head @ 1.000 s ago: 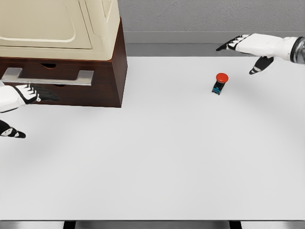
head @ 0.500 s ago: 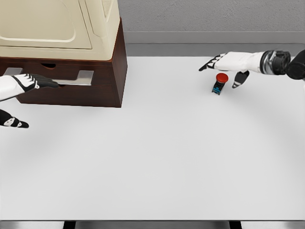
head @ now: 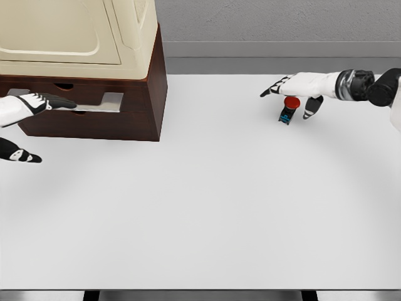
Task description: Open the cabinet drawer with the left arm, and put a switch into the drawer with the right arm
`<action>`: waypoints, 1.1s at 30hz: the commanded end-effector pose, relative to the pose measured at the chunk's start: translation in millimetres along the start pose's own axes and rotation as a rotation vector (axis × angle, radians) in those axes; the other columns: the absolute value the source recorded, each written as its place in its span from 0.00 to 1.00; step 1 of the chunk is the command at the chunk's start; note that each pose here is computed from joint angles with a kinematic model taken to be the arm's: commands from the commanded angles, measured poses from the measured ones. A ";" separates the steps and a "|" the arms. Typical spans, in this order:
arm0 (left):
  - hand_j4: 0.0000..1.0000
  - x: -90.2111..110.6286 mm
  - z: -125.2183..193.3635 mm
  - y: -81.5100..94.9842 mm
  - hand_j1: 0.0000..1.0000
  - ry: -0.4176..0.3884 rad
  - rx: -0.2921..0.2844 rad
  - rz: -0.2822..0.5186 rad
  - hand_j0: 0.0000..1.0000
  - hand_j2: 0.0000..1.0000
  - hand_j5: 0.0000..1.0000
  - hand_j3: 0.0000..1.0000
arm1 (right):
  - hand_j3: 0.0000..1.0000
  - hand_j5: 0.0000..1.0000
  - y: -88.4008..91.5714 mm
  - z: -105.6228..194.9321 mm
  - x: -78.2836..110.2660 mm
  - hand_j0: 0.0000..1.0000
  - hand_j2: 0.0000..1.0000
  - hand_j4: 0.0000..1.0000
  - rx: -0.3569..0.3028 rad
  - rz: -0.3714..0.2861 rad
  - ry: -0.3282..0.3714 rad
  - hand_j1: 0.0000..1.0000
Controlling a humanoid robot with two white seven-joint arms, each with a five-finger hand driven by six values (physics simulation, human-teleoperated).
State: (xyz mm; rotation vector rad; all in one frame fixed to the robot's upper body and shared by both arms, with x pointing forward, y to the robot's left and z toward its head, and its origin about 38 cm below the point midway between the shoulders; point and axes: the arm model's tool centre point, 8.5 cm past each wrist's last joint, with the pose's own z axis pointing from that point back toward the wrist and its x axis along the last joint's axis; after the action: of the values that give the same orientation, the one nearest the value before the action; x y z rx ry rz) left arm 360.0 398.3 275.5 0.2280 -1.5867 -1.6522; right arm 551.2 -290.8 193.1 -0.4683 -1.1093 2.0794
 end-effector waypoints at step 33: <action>1.00 -40.0 -20.2 -22.0 1.00 0.052 0.057 0.077 1.00 1.00 1.00 1.00 | 0.59 0.59 4.5 -2.8 1.4 0.59 0.59 0.59 0.036 0.037 0.008 0.59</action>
State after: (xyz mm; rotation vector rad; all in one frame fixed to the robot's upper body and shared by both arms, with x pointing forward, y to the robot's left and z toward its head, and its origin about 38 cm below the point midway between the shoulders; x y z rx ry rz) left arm 388.3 404.3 236.7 0.2324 -1.5853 -1.5459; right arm 549.8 -290.1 187.2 -0.4824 -1.0594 2.1290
